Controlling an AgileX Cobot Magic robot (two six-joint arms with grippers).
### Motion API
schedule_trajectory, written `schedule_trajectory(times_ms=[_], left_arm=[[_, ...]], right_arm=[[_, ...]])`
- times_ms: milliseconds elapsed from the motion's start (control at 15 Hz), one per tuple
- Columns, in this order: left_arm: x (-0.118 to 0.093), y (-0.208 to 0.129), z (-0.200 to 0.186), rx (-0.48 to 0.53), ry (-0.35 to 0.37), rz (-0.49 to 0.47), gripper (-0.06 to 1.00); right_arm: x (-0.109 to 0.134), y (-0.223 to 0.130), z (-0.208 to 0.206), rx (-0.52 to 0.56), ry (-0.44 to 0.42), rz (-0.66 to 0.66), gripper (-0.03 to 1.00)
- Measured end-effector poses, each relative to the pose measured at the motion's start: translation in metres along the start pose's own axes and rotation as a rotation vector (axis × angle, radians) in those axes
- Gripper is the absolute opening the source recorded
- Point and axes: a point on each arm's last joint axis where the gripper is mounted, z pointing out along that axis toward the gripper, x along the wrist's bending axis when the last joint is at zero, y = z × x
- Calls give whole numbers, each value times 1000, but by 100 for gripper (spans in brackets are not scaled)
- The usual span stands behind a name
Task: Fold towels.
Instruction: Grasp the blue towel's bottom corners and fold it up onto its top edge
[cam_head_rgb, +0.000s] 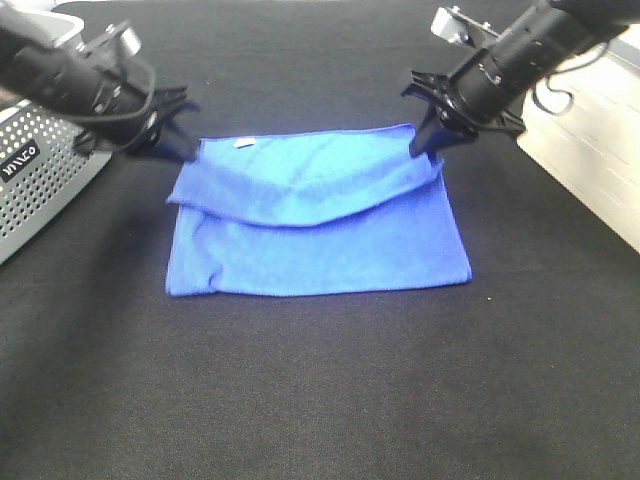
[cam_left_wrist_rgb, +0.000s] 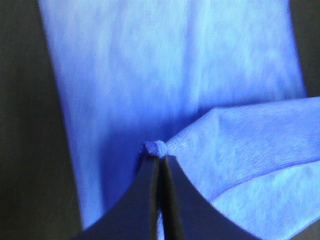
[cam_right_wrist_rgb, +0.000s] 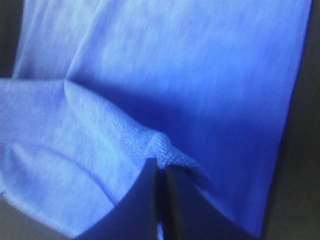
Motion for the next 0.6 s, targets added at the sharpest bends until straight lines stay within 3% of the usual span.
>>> schedule_trajectory(times_ms=[400, 600], left_arm=[[8, 47, 41, -110, -11, 34, 0], [14, 70, 57, -214, 6, 54, 0]], right_arm=[[-17, 51, 33, -106, -67, -53, 0], [-27, 67, 51, -183, -103, -90, 0]])
